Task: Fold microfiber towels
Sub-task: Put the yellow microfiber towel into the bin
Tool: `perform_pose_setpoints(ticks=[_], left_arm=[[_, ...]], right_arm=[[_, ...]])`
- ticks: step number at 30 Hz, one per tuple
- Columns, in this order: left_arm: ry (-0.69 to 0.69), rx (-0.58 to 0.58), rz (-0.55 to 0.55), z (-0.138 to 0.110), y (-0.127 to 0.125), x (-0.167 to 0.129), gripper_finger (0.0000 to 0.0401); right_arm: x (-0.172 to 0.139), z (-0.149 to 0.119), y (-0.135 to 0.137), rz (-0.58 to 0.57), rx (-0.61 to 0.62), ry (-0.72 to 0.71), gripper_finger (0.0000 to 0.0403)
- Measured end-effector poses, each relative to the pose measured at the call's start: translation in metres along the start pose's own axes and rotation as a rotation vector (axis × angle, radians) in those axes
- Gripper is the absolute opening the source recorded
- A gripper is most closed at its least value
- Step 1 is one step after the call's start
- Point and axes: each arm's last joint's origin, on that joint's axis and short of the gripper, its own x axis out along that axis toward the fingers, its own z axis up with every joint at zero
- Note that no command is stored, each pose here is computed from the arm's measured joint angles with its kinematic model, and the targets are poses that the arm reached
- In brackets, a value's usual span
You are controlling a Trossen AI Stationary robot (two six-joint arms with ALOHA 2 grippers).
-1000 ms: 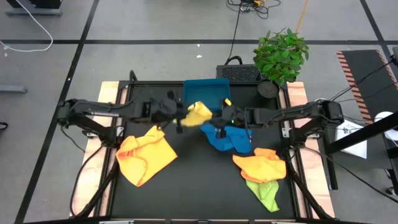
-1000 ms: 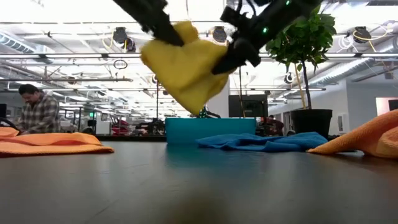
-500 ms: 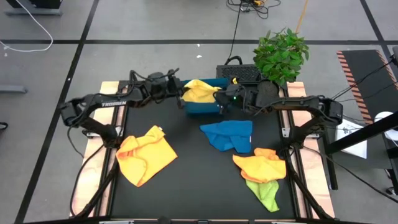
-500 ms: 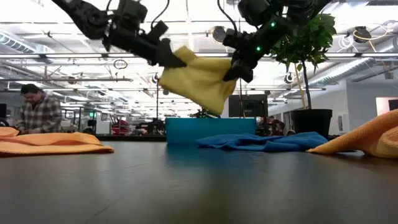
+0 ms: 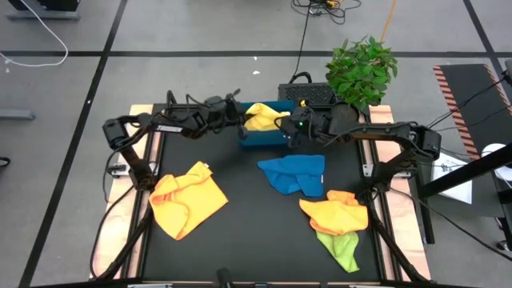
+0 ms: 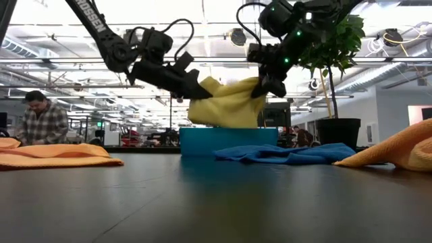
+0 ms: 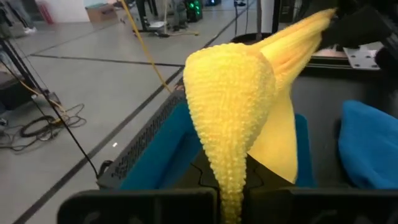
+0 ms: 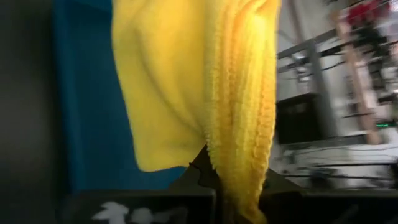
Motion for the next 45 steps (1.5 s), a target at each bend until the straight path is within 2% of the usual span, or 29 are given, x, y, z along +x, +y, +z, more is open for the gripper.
perform_pose_setpoints(ticks=[7, 10, 15, 22, 27, 37, 45], left_arm=[[0.042, -0.085, -0.017, -0.007, -0.004, 0.003, 0.0001], [0.063, -0.101, -0.028, -0.009, -0.010, 0.004, 0.0001], [0.069, -0.121, -0.005, -0.009, -0.013, 0.005, 0.0001], [0.111, -0.149, 0.018, -0.027, -0.016, 0.015, 0.0001], [0.124, -0.168, 0.036, -0.034, -0.014, 0.018, 0.0001], [0.150, -0.216, 0.049, -0.037, -0.012, 0.017, 0.0001], [0.205, -0.232, 0.083, -0.045, -0.013, 0.018, 0.0001]], right_arm=[[0.006, -0.012, -0.004, 0.201, 0.147, -0.040, 0.0000], [0.010, -0.019, -0.011, 0.254, 0.210, -0.054, 0.0000], [0.015, -0.027, -0.022, 0.274, 0.258, -0.066, 0.0000], [0.017, -0.023, -0.023, 0.312, 0.267, -0.075, 0.0000], [0.025, -0.020, -0.023, 0.403, 0.288, -0.107, 0.0000], [0.049, -0.045, -0.027, 0.491, 0.429, -0.021, 0.0000], [0.066, -0.050, -0.015, 0.521, 0.431, 0.025, 0.0000]])
